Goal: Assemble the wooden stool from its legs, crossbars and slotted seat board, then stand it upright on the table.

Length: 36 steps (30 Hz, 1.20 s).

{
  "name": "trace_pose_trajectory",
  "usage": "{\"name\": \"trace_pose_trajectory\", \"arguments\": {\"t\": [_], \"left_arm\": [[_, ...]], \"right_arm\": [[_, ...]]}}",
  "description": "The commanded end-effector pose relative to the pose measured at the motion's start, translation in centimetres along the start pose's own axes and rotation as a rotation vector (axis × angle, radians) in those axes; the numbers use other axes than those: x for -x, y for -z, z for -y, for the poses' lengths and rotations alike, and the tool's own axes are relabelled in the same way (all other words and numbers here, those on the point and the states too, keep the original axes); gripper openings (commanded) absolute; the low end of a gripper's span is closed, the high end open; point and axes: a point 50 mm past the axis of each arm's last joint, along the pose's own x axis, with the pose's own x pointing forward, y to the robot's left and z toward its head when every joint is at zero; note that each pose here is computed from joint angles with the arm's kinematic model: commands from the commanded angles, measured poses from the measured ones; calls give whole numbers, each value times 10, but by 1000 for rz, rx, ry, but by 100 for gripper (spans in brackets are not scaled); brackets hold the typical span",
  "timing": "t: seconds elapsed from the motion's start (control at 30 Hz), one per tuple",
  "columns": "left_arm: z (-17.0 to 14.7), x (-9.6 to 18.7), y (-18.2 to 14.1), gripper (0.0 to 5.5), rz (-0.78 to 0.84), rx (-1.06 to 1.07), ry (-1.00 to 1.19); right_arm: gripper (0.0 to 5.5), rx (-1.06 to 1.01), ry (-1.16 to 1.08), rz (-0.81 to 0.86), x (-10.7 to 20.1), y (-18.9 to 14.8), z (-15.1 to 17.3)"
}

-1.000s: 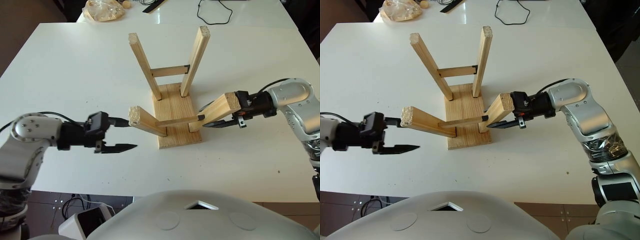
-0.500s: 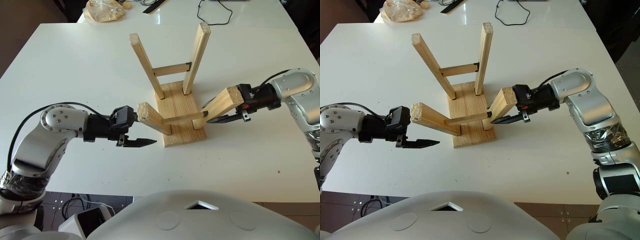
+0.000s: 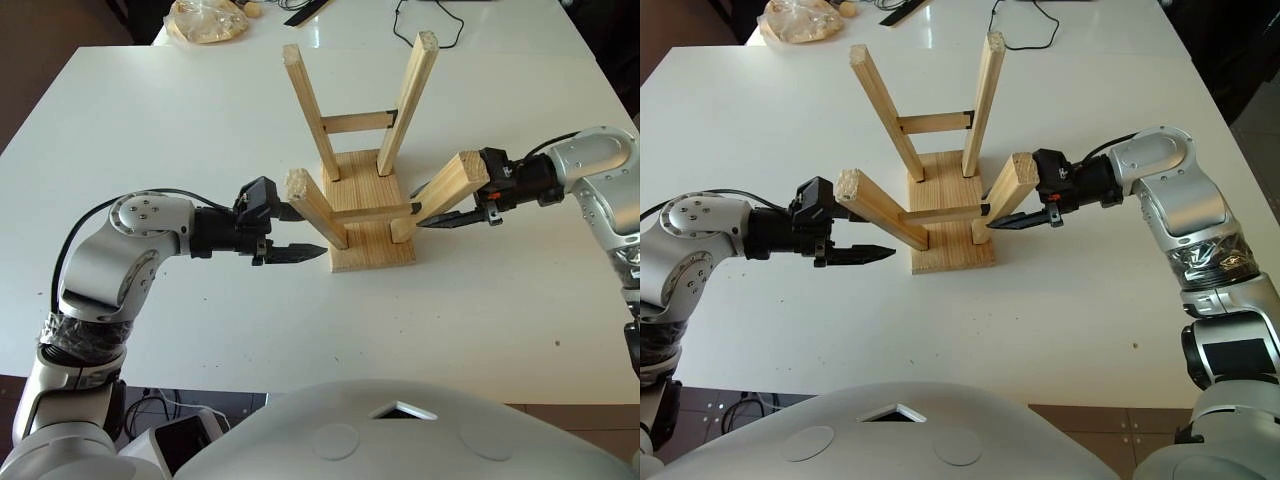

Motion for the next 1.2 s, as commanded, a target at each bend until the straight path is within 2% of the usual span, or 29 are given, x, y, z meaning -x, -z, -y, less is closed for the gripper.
{"name": "trace_pose_trajectory", "arguments": {"t": [0.03, 0.27, 0.4, 0.67, 0.73, 0.83, 0.87, 1.1, 1.2], "left_arm": [[5, -9, -16, 317, 95, -116, 78], [-4, 1, 9, 317, -7, -118, -26], [-1, 8, 33, 371, -133, -149, -39], [-4, 33, 64, 497, -273, -188, -151], [-5, 36, 67, 521, -268, -190, -176], [-7, 34, 69, 521, -251, -196, -223], [-7, 32, 69, 521, -247, -200, -227], [2, 23, 53, 521, -111, -187, -242], [2, 26, 44, 521, -39, -171, -295]], "right_arm": [[200, -241, -223, -172, -48, 63, -43], [200, -231, -165, -148, -37, 55, -31], [200, -206, -122, -119, -28, 44, -20], [200, -173, -81, -113, -15, 33, -11], [200, -169, -68, -104, -13, 30, -9], [200, -136, -31, -80, -12, 24, -4], [237, -125, -9, -73, -13, 22, -2], [330, -112, 24, -72, -9, 16, 4], [334, -116, 56, -88, 0, 16, 1]]}}
